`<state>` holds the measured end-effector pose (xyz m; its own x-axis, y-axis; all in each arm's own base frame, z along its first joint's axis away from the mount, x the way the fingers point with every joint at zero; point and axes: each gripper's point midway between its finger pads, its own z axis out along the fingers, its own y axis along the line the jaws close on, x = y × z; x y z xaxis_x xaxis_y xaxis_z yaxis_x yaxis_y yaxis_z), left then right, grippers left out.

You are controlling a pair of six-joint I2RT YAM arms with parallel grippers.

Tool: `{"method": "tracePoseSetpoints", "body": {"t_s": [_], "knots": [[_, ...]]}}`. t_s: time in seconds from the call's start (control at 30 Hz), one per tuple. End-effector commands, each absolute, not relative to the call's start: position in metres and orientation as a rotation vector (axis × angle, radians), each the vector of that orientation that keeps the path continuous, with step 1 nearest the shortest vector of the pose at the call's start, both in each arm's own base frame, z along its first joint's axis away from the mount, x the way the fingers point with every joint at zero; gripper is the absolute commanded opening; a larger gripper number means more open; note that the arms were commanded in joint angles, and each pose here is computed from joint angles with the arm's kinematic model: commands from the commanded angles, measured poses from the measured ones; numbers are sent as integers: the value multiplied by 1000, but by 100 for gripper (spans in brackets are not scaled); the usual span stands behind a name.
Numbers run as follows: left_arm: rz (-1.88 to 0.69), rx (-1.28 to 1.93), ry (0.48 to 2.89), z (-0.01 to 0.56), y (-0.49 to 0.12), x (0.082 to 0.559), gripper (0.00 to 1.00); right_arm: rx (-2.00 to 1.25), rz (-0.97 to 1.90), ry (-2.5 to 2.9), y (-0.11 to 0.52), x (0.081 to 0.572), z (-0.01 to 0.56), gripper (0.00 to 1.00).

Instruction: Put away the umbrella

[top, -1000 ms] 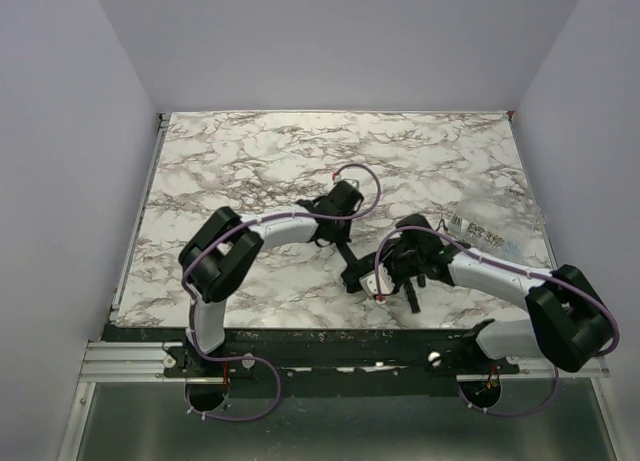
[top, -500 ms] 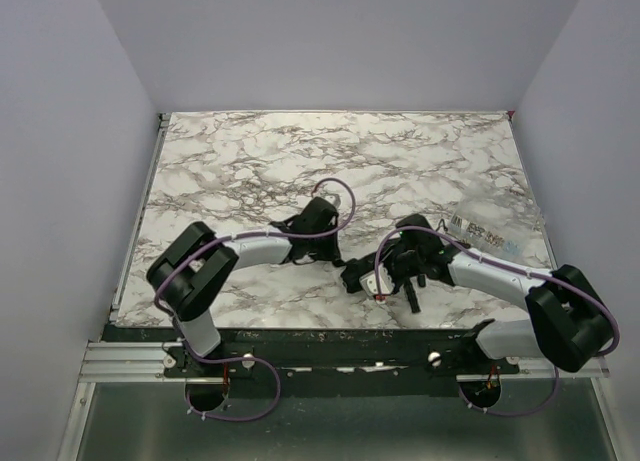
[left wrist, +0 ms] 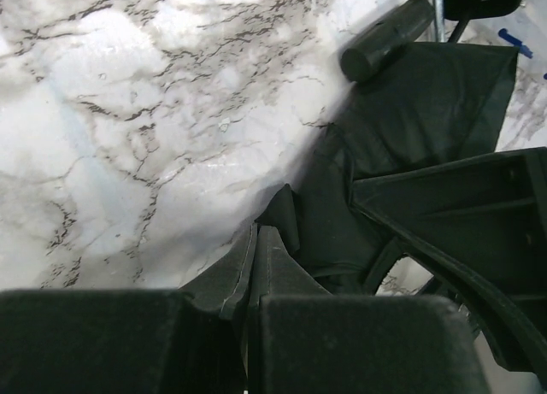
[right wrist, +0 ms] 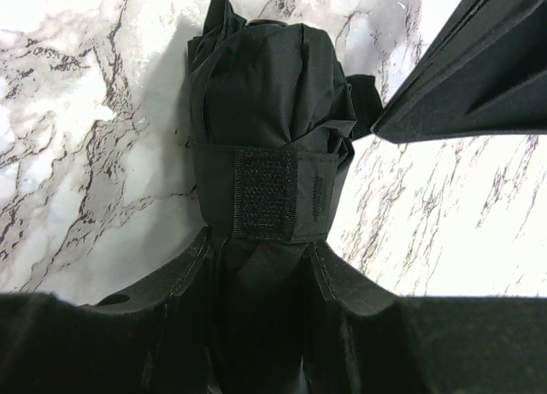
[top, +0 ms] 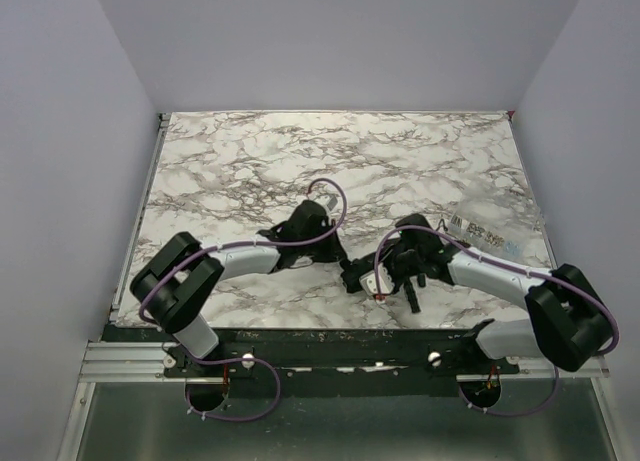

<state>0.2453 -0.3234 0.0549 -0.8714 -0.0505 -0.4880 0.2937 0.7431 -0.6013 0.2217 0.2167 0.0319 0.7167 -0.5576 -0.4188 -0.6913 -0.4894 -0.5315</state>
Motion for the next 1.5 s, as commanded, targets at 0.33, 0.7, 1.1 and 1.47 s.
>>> {"method": "tracePoseSetpoints", "body": {"t_s": [0.33,0.7,1.1,1.47], "knots": [[-1149,264,2299,103,-344,253,0,-2430,501,1192,168,155,-22,15],[-1314,293,2257,121,-352,234,0,-2430,502,1219,168,157,-23,15],[-1494,270,2286,107,-362,210,0,-2425,500,1236,168,159,-24,15],[-1564,275,2245,119,-372,208,0,-2429,499,1248,167,159,-26,15]]}}
